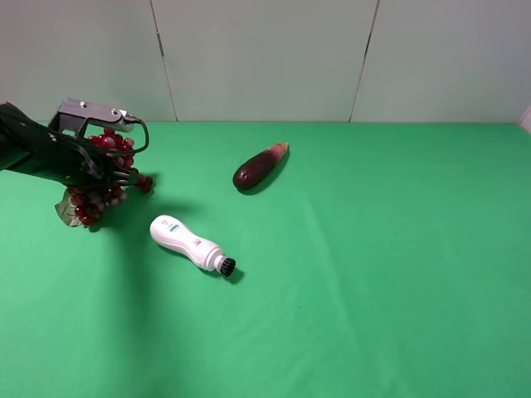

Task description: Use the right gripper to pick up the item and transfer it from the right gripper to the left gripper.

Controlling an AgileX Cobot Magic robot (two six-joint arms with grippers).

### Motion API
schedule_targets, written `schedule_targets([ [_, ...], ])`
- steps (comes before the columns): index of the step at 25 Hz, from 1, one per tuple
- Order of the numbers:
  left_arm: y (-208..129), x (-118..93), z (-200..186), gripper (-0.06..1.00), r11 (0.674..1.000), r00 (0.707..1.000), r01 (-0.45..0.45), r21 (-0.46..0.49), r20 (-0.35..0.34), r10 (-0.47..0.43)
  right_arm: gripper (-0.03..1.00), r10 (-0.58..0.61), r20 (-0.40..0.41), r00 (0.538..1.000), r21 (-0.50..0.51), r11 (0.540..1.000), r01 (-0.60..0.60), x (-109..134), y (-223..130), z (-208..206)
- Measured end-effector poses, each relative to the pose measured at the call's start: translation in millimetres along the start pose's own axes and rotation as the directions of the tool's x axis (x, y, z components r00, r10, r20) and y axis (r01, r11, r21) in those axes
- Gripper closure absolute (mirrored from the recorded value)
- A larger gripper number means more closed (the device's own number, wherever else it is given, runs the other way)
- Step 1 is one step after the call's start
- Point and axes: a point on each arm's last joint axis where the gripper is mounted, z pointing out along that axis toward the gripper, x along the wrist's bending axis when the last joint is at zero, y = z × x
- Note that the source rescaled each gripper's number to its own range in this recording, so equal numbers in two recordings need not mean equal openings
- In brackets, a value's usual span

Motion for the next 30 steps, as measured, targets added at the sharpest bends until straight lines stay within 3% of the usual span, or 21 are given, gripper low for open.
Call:
schedule_targets([
  [13,-1.8,0.0,5.0,0.94,0.998,0.998,0.061,0.000,-0.011,-0.061,-0.03,0.000,0.000,1.000,-0.001,1.000,0.000,0.0,0.1,0.0],
  [15,-1.8,0.0,5.0,0.82,0.998,0.998,0.061,0.000,-0.011,-0.061,-0.03,0.000,0.000,1.000,-0.001,1.000,0.000,0.0,0.1,0.0],
  [19,-4.0,-0.7,6.4,0.33,0.998,0.998,0.059,0.010,-0.008,-0.059,-0.03,0.000,0.000,1.000,-0.001,1.000,0.000,0.0,0.1,0.0],
  [21,-4.9,-1.0,7.3,0.16,0.998,0.998,0.059,0.014,-0.008,-0.059,-0.03,0.000,0.000,1.000,-0.001,1.000,0.000,0.0,0.1,0.0],
  [24,-5.3,-0.9,6.7,0.06,0.998,0.998,0.059,0.014,-0.008,-0.059,-0.03,0.000,0.000,1.000,-0.001,1.000,0.000,0.0,0.1,0.0],
  [30,17.4,5.2,-19.3,0.03,0.994,0.997,0.072,-0.078,-0.004,-0.073,-0.03,0.000,0.000,1.000,-0.001,1.000,0.000,0.0,0.1,0.0],
])
